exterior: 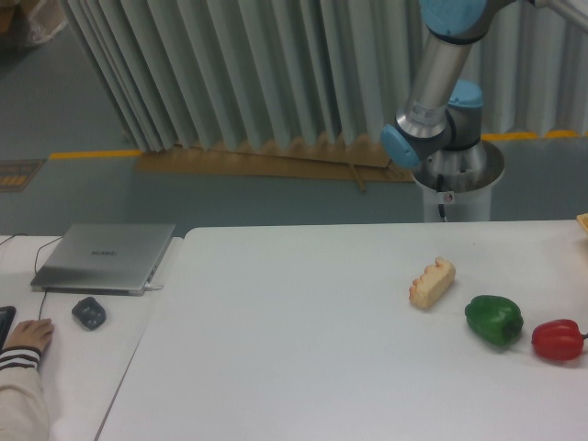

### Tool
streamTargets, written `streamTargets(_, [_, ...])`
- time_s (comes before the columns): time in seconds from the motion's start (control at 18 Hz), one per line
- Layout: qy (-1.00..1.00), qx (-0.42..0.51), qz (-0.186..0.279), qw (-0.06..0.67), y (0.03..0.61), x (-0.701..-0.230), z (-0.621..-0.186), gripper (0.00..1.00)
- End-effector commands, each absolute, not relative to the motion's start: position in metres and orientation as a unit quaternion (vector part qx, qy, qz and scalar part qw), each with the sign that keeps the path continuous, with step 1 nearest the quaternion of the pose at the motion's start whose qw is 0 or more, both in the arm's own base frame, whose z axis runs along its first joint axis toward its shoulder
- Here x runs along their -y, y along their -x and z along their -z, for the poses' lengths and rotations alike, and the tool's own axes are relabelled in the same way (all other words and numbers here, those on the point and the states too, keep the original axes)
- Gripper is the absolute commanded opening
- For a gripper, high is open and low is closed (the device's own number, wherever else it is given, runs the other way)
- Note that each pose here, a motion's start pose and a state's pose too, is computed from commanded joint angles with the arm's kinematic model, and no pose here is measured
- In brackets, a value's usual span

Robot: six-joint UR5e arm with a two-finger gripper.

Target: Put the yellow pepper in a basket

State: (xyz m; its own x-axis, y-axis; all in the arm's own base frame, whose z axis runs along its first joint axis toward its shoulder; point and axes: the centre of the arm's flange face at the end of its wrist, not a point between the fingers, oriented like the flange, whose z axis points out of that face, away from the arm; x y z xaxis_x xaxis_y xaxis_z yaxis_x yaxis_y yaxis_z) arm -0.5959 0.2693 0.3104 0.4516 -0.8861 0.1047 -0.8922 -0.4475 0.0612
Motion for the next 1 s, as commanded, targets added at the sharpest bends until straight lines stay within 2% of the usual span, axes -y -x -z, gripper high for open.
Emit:
streamTargets(0.5, [-0.85, 0.523, -0.026, 0.055, 0.5991, -0.2711, -0.3029, 0.49])
streamTargets(0.56, [-0.85, 0.524, -0.026, 0.055, 0.5991, -0.2711, -0.3029, 0.52])
streamTargets(0.67, [-0.848, 0.526, -0.025, 0.055, 0.5985, -0.272, -0.3039, 1.0])
streamTargets(1.0, [-0.848, 0.526, -0.023, 0.056, 0.5965, -0.2735, -0.3071, 1.0])
